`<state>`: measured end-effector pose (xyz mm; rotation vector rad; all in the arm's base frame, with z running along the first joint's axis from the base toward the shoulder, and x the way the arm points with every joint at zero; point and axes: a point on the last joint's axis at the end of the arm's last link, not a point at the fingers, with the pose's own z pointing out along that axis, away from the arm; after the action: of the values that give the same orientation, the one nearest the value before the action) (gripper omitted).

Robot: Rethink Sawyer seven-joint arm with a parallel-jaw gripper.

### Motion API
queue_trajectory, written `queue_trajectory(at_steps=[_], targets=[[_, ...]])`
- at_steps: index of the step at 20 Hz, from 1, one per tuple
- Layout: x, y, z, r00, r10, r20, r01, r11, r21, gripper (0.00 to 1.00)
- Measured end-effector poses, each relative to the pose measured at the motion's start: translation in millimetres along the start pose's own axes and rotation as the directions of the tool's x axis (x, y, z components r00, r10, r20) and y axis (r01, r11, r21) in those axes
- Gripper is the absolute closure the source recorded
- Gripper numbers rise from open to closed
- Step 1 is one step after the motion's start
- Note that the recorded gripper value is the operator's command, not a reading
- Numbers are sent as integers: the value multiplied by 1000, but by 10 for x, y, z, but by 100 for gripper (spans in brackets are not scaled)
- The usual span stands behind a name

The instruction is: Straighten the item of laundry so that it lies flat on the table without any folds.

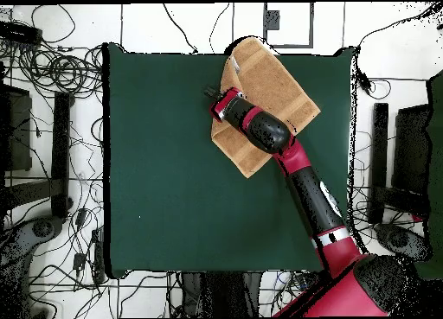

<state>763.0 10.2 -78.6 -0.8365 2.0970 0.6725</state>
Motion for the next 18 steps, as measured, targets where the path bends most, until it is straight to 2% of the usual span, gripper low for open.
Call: queue_trajectory(at_steps=[5, 18], targets=[[213, -94, -80, 995, -35, -93, 37, 999, 18, 100], [148, -183, -186, 977, -85, -193, 87, 996, -3, 100]])
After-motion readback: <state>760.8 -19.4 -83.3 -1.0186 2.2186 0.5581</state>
